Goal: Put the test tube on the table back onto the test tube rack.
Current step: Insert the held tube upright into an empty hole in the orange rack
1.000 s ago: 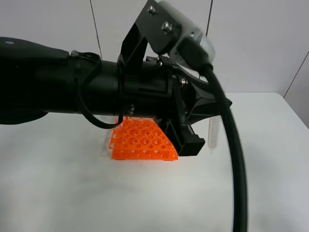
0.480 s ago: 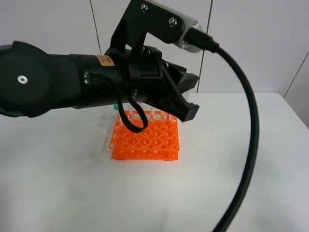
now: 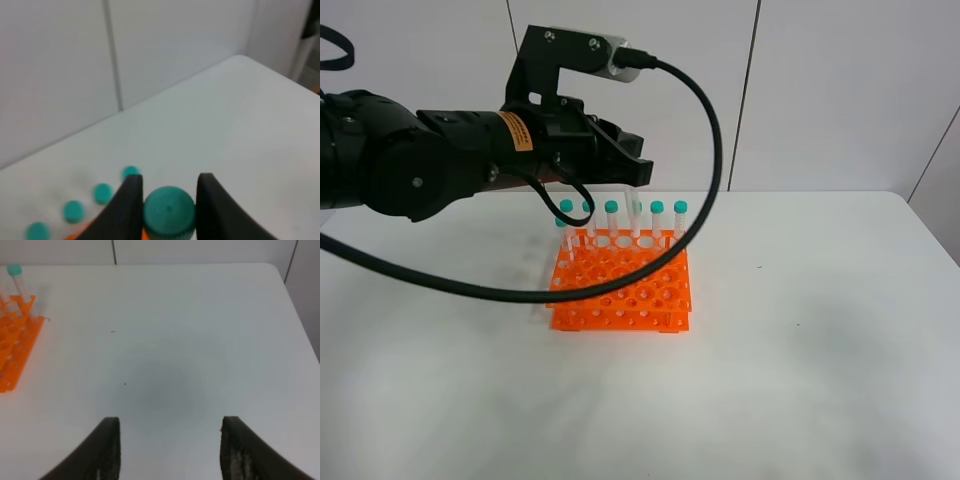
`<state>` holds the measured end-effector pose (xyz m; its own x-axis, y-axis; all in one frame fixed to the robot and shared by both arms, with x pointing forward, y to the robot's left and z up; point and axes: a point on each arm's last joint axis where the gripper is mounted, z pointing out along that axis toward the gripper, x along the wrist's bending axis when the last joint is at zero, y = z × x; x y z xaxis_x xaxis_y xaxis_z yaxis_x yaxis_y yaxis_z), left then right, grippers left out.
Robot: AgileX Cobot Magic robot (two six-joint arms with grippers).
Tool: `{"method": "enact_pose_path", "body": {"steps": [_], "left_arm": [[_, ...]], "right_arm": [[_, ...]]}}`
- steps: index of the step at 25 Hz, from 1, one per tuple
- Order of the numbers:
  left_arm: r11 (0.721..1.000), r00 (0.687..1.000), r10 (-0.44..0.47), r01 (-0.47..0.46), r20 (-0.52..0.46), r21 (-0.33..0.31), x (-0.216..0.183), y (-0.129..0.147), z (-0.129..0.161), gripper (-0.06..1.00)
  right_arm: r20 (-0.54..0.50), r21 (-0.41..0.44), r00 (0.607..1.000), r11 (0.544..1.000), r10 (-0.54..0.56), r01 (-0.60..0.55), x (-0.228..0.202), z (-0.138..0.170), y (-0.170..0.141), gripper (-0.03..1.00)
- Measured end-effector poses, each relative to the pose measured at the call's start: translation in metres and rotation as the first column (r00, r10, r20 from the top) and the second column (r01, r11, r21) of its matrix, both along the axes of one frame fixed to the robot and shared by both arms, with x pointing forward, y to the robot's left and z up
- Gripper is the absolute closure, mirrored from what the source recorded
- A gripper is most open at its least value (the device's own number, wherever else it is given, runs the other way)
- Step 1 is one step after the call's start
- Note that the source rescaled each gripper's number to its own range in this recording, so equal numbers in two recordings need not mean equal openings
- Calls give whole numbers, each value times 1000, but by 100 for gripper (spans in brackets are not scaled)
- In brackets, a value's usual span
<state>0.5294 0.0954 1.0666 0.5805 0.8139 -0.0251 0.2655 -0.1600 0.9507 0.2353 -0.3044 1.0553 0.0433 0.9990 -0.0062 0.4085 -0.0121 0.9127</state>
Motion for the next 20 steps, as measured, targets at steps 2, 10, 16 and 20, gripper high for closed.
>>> {"method": "enact_pose_path", "body": {"steps": [2,10,16,20], "left_arm": [[999,999,30,-30,-19,12,5,9,-2,94],[991,987,103,-92,-119,94,26,21,-20,94],[985,978,132,-111,-164,132,50,16,-25,94],[983,973,148,-125,-175,137,61,16,-29,94]], "right_arm": [[0,0,1000,1000,0,0,0,0,0,38],[0,1,1000,1000,1,-1,0,0,0,38],[0,1,1000,1000,1,-1,0,0,0,38],[0,1,1000,1000,1,-1,0,0,0,38]]}}
